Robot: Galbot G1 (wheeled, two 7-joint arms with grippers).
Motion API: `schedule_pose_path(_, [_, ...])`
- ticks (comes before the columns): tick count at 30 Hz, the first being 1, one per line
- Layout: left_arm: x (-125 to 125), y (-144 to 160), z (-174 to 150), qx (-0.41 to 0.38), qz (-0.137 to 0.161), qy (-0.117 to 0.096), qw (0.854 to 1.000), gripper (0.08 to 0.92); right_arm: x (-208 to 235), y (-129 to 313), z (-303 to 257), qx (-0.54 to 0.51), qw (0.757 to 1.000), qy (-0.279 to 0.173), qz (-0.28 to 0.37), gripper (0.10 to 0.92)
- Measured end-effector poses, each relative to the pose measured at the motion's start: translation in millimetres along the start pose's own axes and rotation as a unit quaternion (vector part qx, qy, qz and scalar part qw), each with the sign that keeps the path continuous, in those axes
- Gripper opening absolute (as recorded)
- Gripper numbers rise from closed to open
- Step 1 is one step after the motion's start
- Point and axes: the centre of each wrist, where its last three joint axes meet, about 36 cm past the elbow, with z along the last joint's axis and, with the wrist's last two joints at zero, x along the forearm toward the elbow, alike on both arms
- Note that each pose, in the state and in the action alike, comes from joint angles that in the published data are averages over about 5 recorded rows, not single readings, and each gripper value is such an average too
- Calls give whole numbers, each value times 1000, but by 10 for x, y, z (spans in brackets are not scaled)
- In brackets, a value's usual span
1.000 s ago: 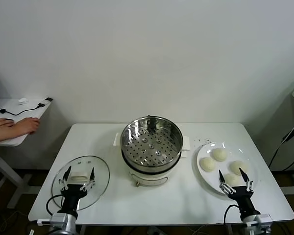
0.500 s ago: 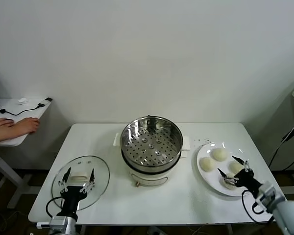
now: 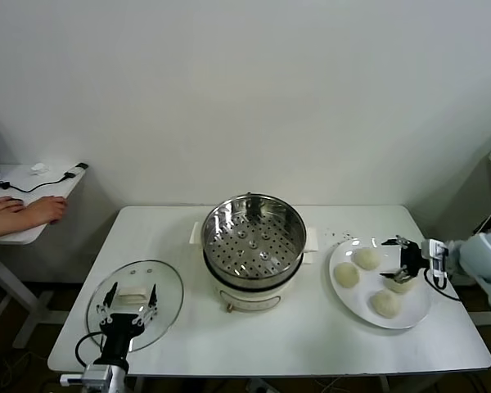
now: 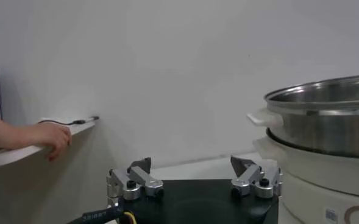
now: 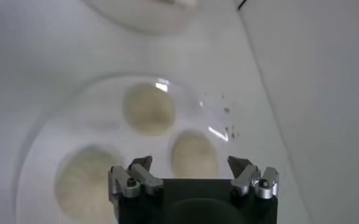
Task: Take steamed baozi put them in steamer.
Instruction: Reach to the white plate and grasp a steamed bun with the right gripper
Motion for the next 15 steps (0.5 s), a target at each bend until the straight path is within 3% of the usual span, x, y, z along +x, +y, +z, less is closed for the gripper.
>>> schedule_pose_path(15, [-11,29,21,-1,-10,4,1000,823,-561,-804,-516,46,991,74,-101,823])
